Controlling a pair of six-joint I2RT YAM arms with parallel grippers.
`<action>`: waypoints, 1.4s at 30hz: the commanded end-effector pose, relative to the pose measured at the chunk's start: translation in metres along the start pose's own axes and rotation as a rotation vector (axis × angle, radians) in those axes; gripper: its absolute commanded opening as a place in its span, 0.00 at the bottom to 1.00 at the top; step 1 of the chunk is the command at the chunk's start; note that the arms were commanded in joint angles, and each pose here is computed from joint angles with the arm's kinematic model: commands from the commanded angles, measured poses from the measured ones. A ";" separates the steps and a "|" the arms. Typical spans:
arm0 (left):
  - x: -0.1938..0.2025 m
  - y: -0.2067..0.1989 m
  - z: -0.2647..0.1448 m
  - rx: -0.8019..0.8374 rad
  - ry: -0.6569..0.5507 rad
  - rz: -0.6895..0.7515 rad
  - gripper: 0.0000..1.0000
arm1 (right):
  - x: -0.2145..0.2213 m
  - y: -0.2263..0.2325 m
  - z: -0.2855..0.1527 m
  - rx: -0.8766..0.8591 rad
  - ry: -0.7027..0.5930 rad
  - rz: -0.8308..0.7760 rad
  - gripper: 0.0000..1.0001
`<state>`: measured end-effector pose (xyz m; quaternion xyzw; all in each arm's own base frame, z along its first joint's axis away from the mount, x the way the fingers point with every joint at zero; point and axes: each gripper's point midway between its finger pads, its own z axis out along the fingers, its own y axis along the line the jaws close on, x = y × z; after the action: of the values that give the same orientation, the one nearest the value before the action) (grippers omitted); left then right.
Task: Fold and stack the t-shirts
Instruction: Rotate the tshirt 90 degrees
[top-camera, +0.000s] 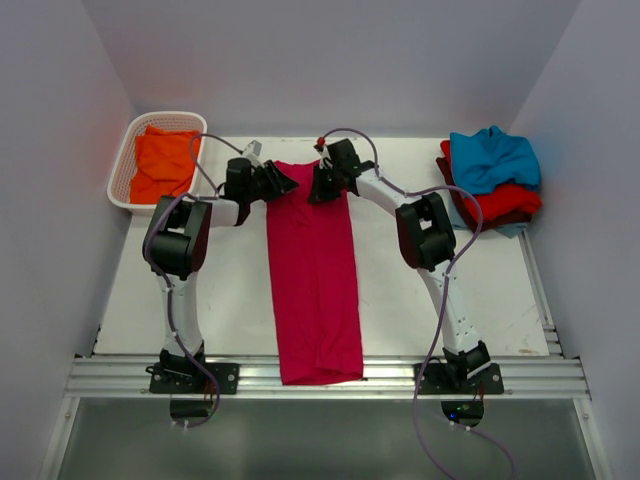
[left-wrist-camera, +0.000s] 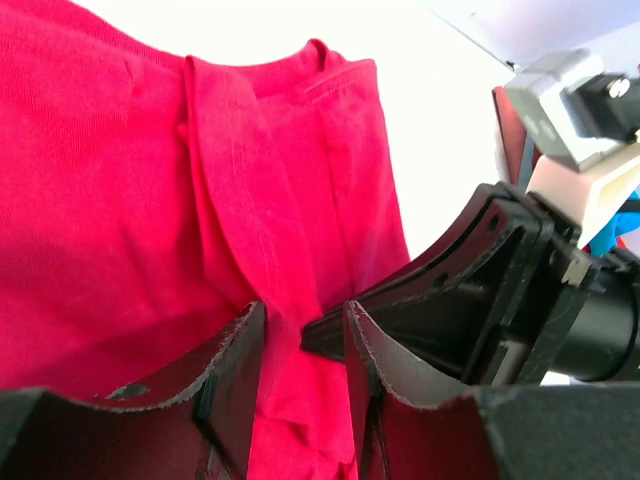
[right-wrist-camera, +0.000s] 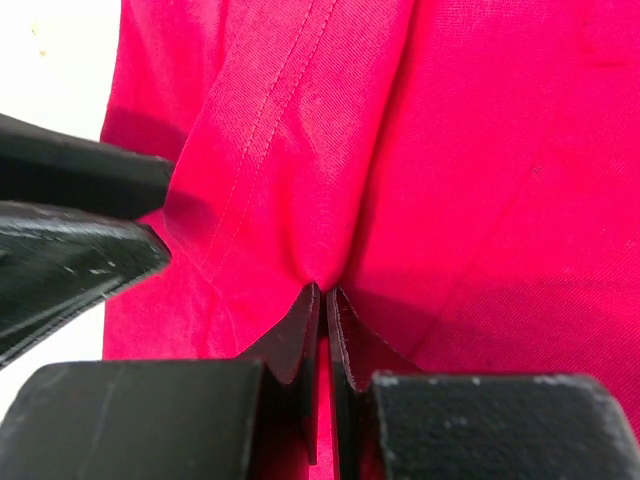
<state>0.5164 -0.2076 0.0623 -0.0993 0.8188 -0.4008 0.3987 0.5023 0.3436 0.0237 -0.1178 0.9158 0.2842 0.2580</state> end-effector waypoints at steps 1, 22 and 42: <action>-0.018 -0.008 0.004 0.009 -0.044 0.054 0.41 | 0.014 -0.026 -0.008 0.084 0.045 0.021 0.00; 0.018 -0.025 -0.022 0.055 0.053 -0.044 0.40 | 0.015 -0.037 -0.007 0.086 0.047 0.042 0.00; 0.014 -0.002 -0.009 -0.074 0.030 -0.015 0.36 | 0.015 -0.039 -0.007 0.082 0.047 0.047 0.00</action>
<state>0.4906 -0.2161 0.0525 -0.1172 0.8339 -0.4018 0.3598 0.5051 0.3350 0.0233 -0.1105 0.9152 0.2920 0.2548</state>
